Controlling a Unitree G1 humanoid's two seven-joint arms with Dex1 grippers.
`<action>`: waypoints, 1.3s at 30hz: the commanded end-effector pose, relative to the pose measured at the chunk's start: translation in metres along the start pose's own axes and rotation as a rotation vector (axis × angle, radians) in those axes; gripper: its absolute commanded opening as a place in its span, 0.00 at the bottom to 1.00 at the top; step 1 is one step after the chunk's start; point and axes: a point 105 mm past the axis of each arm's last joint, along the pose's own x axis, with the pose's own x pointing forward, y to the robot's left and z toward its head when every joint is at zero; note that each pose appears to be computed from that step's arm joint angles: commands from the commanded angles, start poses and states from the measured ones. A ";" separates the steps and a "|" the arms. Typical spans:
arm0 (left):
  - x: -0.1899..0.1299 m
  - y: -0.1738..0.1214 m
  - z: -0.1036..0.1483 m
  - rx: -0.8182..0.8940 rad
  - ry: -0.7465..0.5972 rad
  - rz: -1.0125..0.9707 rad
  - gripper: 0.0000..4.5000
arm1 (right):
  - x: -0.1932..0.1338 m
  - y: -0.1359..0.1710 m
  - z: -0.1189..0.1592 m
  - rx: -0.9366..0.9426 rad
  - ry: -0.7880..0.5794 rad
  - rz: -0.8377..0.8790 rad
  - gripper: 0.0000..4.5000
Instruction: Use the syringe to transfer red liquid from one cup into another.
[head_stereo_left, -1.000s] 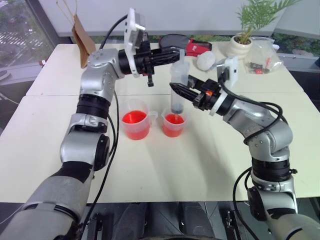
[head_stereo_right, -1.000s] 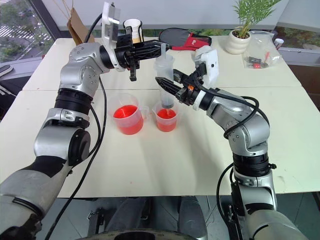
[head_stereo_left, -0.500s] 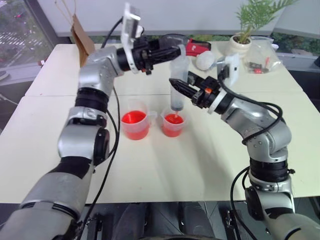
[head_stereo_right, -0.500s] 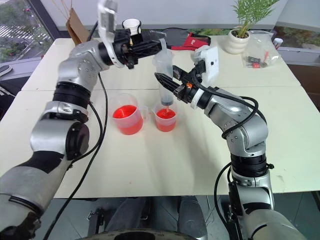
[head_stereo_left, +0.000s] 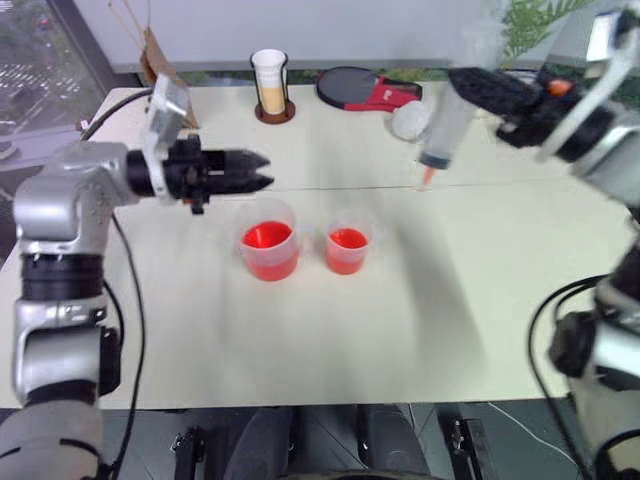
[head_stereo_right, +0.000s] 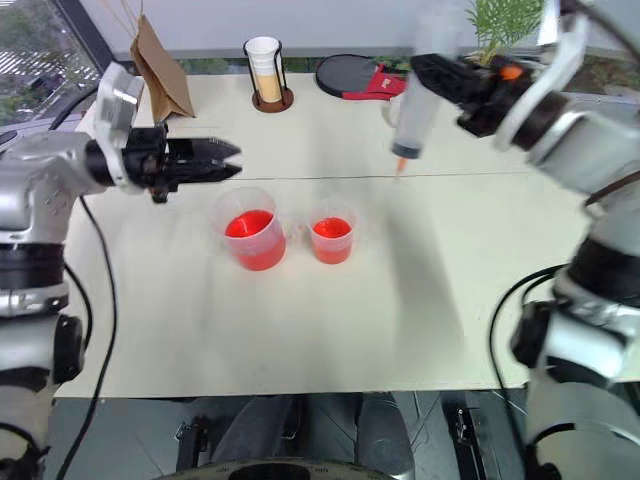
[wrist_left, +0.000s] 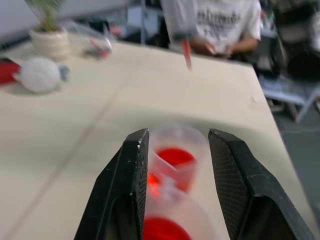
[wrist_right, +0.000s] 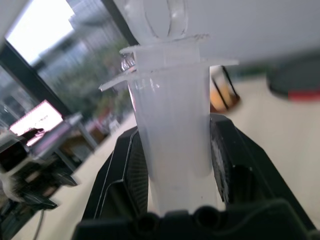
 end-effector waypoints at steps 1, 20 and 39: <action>0.009 -0.026 0.008 0.092 0.050 -0.061 0.42 | -0.009 -0.023 -0.038 0.077 0.320 -0.097 0.31; 0.055 -0.042 -0.035 0.221 0.126 -0.012 0.43 | 0.007 -0.082 -0.147 0.280 0.755 -0.301 0.72; -0.121 0.030 -0.042 -0.097 -0.048 0.771 0.43 | -0.039 -0.101 -0.088 -0.278 0.168 -0.208 1.00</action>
